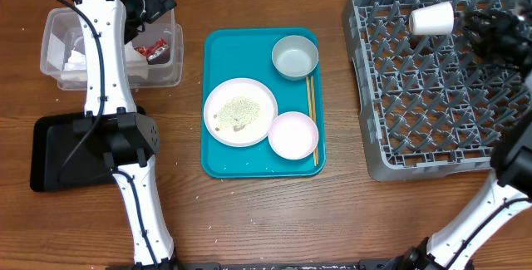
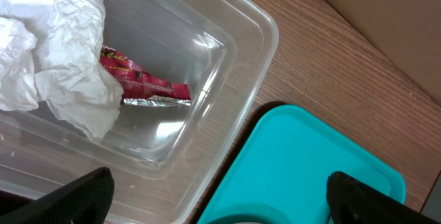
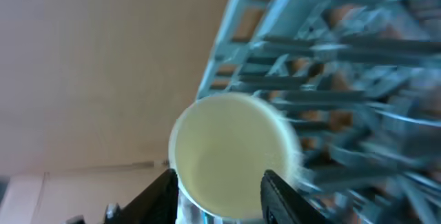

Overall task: Sort waste into correct bins and load items into the dishwasher
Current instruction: 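Carry the cup right and place it upside down in the rack, then release the cup and lift the right gripper from the rack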

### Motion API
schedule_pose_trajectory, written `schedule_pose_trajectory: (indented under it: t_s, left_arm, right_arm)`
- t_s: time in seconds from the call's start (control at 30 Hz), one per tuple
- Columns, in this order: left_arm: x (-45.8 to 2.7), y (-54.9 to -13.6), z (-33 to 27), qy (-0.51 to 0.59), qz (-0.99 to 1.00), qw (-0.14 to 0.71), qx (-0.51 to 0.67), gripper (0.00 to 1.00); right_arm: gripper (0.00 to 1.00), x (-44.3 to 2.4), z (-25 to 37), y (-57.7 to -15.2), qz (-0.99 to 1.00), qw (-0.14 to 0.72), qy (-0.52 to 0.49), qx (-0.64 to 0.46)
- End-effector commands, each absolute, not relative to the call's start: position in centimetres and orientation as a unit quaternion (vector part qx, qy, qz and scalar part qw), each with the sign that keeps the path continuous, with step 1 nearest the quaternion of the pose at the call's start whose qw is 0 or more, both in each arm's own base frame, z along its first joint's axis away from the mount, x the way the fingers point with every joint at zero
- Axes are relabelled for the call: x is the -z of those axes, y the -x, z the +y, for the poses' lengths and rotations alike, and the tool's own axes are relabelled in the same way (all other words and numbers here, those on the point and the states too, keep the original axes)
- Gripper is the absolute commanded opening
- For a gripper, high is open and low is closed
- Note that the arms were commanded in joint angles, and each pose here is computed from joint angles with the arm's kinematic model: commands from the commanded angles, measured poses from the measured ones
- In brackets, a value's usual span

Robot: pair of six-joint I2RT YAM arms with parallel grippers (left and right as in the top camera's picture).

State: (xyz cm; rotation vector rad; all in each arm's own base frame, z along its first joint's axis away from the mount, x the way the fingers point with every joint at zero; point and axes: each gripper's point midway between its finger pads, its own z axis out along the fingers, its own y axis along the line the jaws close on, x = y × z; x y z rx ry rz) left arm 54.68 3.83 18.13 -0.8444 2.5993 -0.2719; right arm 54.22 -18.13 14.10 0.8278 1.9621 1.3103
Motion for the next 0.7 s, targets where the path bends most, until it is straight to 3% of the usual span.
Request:
schedule_pose_trajectory:
  t_s: [0.0, 0.23, 0.33, 0.5, 0.67]
  left_arm:
    - [-19.4, -54.6, 3.7, 0.301, 0.925, 0.207, 0.104, 1.00]
    - [-19.4, -54.6, 3.7, 0.302, 0.925, 0.207, 0.104, 1.00]
    - [-19.4, -54.6, 3.7, 0.302, 0.925, 0.207, 0.104, 1.00]
    - [-19.4, -54.6, 3.7, 0.302, 0.925, 0.207, 0.104, 1.00]
    - [-19.4, -54.6, 3.7, 0.302, 0.925, 0.207, 0.104, 1.00]
  right_arm:
    - [0.41, -17.8, -20.9, -53.0, 0.748, 0.361, -0.329, -0.450]
    - [0.41, -19.6, -20.9, -52.1, 0.787, 0.386, -0.327, -0.353]
    - [0.40, -20.9, -18.4, -52.8, 0.803, 0.399, -0.283, -0.342]
    - [0.18, -21.5, -13.6, -55.2, 0.815, 0.409, -0.239, -0.335]
    - [0.17, -19.8, -11.9, -57.3, 0.836, 0.420, -0.263, -0.236]
